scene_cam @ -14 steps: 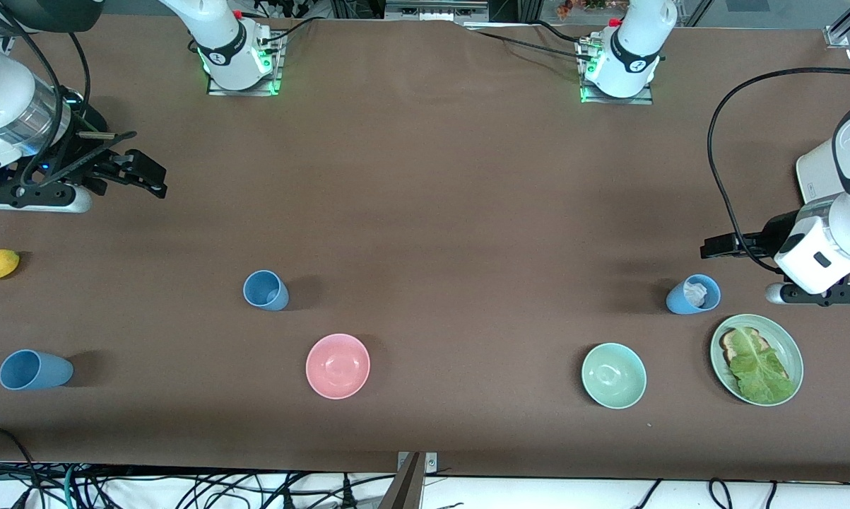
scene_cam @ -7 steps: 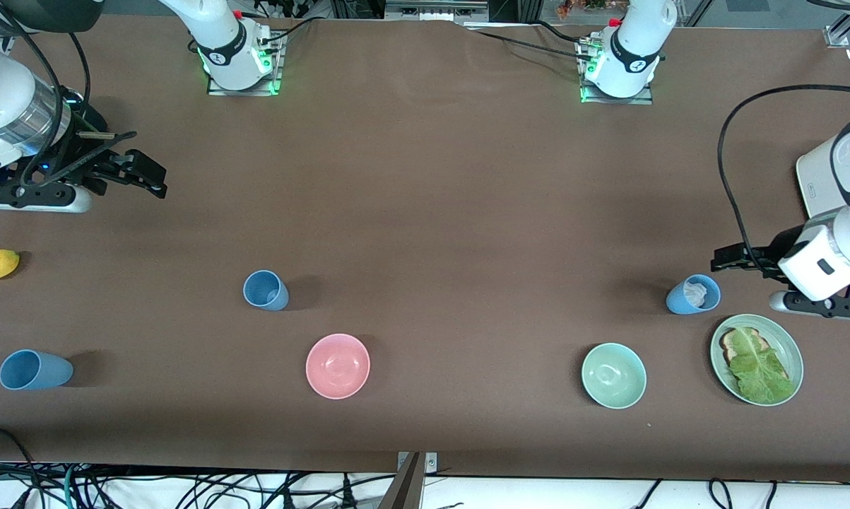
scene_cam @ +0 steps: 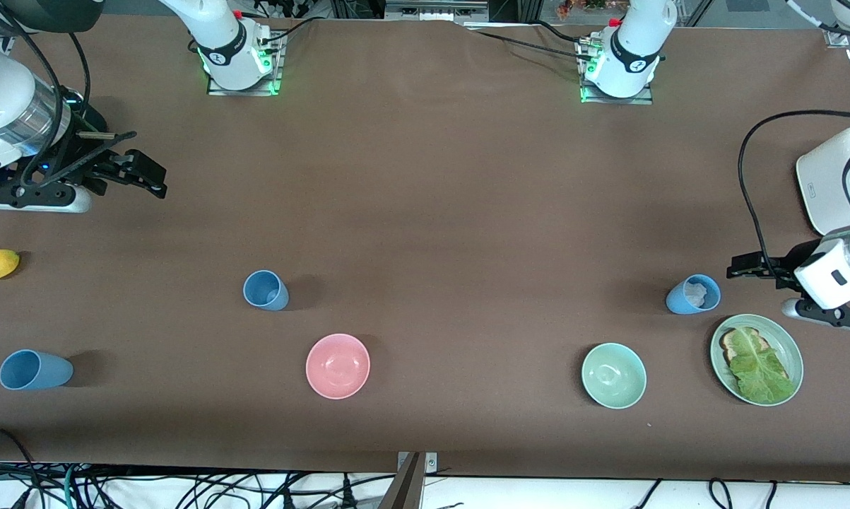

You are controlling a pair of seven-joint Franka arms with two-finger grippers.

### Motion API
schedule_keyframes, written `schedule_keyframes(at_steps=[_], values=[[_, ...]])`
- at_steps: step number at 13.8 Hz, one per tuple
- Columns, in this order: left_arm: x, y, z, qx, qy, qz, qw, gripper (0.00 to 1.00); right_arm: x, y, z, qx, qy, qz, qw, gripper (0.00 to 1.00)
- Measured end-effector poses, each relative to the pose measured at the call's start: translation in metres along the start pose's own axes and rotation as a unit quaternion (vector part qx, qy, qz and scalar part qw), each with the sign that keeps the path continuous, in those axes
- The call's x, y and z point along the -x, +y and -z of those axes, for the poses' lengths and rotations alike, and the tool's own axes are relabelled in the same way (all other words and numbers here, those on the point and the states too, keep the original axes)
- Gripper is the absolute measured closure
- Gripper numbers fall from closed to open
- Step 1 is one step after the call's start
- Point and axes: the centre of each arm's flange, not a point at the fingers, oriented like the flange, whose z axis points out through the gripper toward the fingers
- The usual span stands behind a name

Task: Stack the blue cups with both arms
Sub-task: 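Move the left gripper toward the blue cup holding tissue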

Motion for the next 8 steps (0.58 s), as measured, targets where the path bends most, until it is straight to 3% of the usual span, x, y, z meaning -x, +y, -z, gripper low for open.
schedule_keyframes(at_steps=[8], values=[[-0.012, -0.049, -0.072, 0.001, 0.006, -0.020, 1.000, 0.00, -0.001, 0.004, 0.000, 0.000, -0.001, -0.004, 1.000, 0.00]])
